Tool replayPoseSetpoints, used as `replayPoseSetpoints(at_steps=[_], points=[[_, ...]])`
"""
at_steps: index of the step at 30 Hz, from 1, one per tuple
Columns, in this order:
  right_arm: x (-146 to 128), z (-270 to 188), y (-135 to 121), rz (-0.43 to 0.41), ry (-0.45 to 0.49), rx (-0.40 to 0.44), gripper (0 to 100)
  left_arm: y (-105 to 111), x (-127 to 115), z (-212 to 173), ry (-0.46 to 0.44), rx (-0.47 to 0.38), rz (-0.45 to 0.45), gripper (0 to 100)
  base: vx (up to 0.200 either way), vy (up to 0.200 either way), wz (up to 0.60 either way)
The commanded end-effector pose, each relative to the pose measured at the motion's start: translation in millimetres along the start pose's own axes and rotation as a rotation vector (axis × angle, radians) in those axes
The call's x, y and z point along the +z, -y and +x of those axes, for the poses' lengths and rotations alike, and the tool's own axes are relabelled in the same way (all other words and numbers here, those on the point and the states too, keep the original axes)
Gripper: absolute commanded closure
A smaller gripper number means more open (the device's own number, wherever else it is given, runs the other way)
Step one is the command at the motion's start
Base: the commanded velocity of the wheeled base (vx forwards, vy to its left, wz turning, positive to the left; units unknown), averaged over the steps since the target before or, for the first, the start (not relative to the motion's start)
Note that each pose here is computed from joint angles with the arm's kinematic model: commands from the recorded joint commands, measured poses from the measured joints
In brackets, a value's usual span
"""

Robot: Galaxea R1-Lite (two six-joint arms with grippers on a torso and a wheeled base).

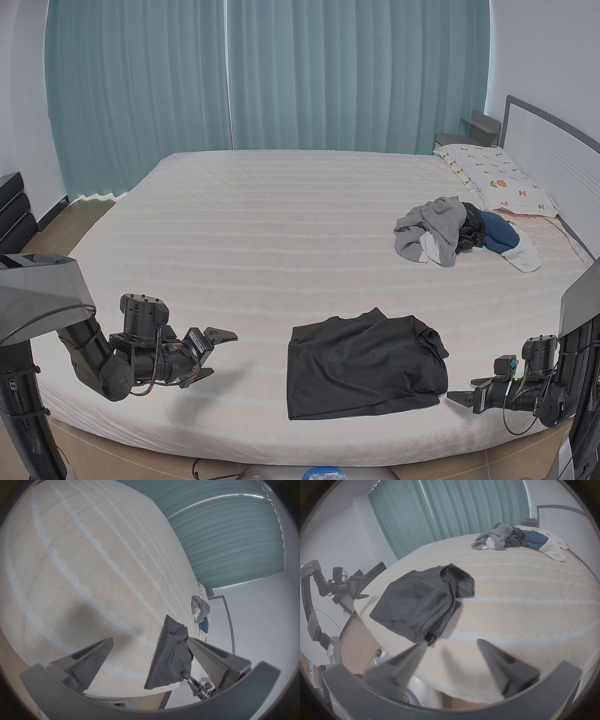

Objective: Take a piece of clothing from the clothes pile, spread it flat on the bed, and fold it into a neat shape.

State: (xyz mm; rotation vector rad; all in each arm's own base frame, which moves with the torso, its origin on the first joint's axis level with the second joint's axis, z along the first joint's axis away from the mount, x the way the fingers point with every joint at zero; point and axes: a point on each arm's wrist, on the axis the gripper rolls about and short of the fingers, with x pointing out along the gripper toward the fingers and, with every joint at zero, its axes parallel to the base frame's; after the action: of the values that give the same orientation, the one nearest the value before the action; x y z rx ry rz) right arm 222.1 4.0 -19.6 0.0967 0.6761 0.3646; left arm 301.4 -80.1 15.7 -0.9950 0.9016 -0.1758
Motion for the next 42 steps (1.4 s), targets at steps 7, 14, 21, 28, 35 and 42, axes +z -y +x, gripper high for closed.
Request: replayPoseSetpoints(at_steps=[7, 14, 21, 28, 35, 42], points=[[48.0, -3.5, -0.3, 0.119, 0.237, 0.048, 0, 0.5, 0.6, 0.5, 0.003, -0.001, 0.003, 0, 0.0, 0.0, 0.0], [77.5, 53.6, -45.4, 0.273, 0.231, 0.221, 0, 0.7, 0.2, 0.7, 0.001, -0.002, 0.004, 0, 0.0, 0.0, 0.0], [108.7, 78.1, -79.0, 0.377, 0.243, 0.326, 0, 0.7, 0.2, 0.7, 0.001, -0.002, 0.005, 0, 0.0, 0.0, 0.0], [87.6, 114.9, -84.8, 0.436, 0.149, 0.335, 0, 1.5, -0.3, 1.2, 0.001, -0.003, 0.008, 0, 0.0, 0.0, 0.0], [78.5, 132.3, -56.5, 0.489, 0.126, 0.254, 0, 2.1, -1.5, 1.6, -0.001, -0.003, 0.012, 0, 0.0, 0.0, 0.0], [89.4, 126.1, -20.8, 0.538, 0.186, 0.183, 0, 1.8, -1.7, 1.5, -0.002, -0.002, 0.013, 0, 0.0, 0.0, 0.0]])
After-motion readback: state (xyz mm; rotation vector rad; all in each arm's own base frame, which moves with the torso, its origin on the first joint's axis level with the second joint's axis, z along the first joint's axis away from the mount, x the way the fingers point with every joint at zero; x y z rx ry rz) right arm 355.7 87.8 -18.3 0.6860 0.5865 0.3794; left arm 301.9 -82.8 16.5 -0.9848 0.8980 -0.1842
